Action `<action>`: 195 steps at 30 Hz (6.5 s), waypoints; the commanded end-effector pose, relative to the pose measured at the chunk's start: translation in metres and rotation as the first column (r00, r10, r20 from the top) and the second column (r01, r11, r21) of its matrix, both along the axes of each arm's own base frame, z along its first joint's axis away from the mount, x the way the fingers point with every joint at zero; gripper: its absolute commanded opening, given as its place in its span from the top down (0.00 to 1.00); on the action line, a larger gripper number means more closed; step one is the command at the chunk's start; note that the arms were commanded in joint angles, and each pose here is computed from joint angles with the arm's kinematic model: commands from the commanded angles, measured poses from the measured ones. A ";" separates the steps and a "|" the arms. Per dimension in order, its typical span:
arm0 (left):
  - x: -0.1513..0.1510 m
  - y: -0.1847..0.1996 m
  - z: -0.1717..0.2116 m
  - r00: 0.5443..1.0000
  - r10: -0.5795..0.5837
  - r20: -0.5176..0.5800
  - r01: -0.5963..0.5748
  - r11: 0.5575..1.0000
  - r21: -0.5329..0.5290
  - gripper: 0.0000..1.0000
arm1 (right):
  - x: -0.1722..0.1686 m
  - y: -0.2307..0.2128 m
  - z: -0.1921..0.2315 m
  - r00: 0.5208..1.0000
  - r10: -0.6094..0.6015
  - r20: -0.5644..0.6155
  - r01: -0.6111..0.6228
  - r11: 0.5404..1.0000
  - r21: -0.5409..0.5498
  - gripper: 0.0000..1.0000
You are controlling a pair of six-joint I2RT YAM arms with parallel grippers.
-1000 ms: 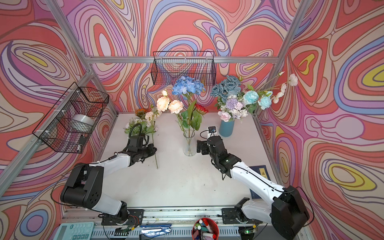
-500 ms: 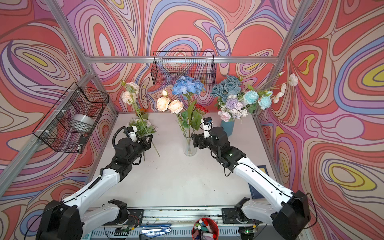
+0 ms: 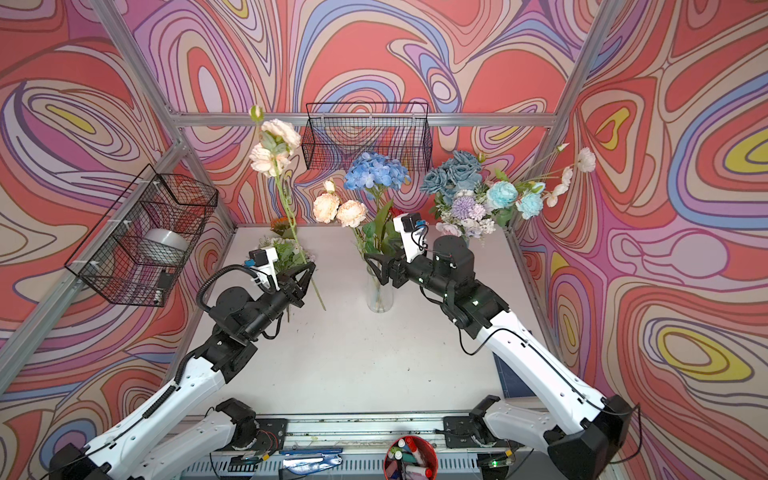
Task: Arrange the flowers into the vase
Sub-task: 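Carry the pink roses with the left gripper toward the right gripper, then grasp the pink rose stem with the right gripper while the left opens and withdraws, then lower the pink roses into the clear glass vase with the right gripper, then release the roses with the right gripper while the left grasps the greenery bunch, then lift the greenery bunch with the left gripper and carry it toward the glass vase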
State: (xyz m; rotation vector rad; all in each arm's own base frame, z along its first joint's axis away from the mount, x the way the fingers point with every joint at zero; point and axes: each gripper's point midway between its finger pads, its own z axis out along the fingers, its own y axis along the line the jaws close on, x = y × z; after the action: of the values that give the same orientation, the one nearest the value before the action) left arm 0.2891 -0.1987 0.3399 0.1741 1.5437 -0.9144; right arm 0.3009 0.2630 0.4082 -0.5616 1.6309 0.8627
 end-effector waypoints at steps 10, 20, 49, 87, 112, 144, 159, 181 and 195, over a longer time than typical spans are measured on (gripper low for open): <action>-0.030 -0.097 0.034 0.950 -0.232 0.211 0.199 0.966 0.166 1.00 | -0.015 0.031 0.046 0.975 0.215 0.046 -0.220 0.964 0.149 0.28; -0.037 -0.119 0.030 0.932 -0.285 0.225 0.240 0.948 0.207 1.00 | -0.010 0.032 0.027 0.979 0.205 -0.002 -0.203 0.969 0.142 0.69; 0.013 0.006 -0.018 0.962 0.265 -0.065 -0.261 0.964 0.059 0.00 | 0.028 -0.080 -0.028 0.891 -0.454 0.027 0.453 0.883 -0.122 1.00; 0.033 0.000 -0.120 0.893 0.215 -0.397 -0.217 0.975 0.040 0.00 | 0.108 -0.034 -0.019 0.856 -0.489 0.168 0.478 0.872 0.103 1.00; 0.033 0.012 -0.123 0.881 0.270 -0.389 -0.252 0.963 0.097 0.00 | 0.119 -0.023 -0.152 0.884 -0.466 -0.042 0.457 0.879 -0.133 0.92; 0.103 0.190 -0.210 0.570 0.619 -0.540 -0.487 0.784 0.386 0.34 | 0.019 -0.046 -0.165 0.913 -0.311 -0.263 0.289 0.950 -0.122 0.02; 0.156 0.201 -0.278 0.379 0.625 -0.682 -0.270 0.780 0.565 0.42 | 0.021 -0.053 -0.153 0.920 -0.337 -0.202 0.324 0.941 -0.095 0.01; 0.158 0.212 -0.310 0.180 0.661 -0.729 -0.205 0.750 0.629 0.48 | 0.019 -0.067 -0.151 0.905 -0.391 -0.167 0.378 0.920 -0.106 0.02; 0.142 0.165 -0.332 0.198 0.562 -0.803 -0.090 0.826 0.556 0.83 | 0.022 -0.069 -0.145 0.901 -0.406 -0.152 0.395 0.914 -0.098 0.02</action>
State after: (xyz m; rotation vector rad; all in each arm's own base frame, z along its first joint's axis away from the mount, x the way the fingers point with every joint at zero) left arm 0.4550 -0.0148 0.0231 -0.6225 2.7059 -0.2023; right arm 0.3211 0.1985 0.2570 -0.1953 1.8771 0.5751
